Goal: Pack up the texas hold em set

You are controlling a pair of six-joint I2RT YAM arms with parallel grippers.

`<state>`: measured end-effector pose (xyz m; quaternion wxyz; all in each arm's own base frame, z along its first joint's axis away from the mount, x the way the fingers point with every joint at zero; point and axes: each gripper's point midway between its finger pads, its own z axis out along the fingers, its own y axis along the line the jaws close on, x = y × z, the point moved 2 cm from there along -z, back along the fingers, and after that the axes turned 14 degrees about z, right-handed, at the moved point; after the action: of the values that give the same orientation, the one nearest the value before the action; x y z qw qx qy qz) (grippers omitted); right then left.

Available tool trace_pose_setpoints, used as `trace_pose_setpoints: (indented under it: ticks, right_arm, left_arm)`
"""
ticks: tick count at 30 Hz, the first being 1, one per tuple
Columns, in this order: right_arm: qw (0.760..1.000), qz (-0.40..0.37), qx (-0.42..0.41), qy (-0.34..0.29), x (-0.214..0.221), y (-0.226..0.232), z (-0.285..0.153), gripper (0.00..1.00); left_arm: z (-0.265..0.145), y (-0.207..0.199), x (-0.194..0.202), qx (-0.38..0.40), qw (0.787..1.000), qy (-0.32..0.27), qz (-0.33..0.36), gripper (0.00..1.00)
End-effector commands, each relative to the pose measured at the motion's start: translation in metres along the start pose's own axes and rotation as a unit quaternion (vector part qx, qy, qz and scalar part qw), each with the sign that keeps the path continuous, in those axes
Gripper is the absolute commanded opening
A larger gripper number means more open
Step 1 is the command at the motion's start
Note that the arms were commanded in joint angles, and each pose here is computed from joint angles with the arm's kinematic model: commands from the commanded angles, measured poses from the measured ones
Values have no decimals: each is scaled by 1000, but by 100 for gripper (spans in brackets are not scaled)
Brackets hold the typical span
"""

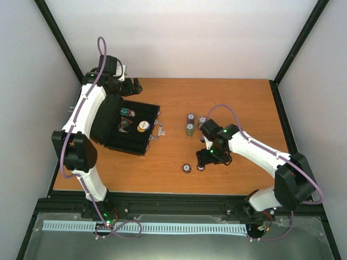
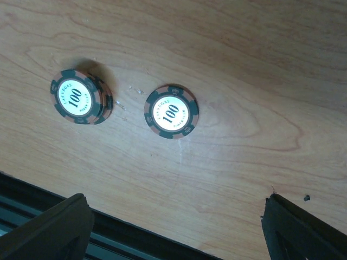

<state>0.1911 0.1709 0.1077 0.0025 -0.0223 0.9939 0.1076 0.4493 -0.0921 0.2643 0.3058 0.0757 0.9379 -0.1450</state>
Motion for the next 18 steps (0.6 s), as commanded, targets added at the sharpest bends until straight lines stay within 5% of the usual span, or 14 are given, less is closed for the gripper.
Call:
trace_pose_setpoints:
  ticks: [1, 18]
  right_arm:
    - [999, -15, 27, -9, -1, 3, 14, 86]
    - [996, -15, 83, -6, -18, 3, 72, 82]
  left_arm:
    - [-19, -3, -3, 6, 1000, -13, -7, 100]
    - [-25, -1, 3, -6, 1000, -7, 8, 100]
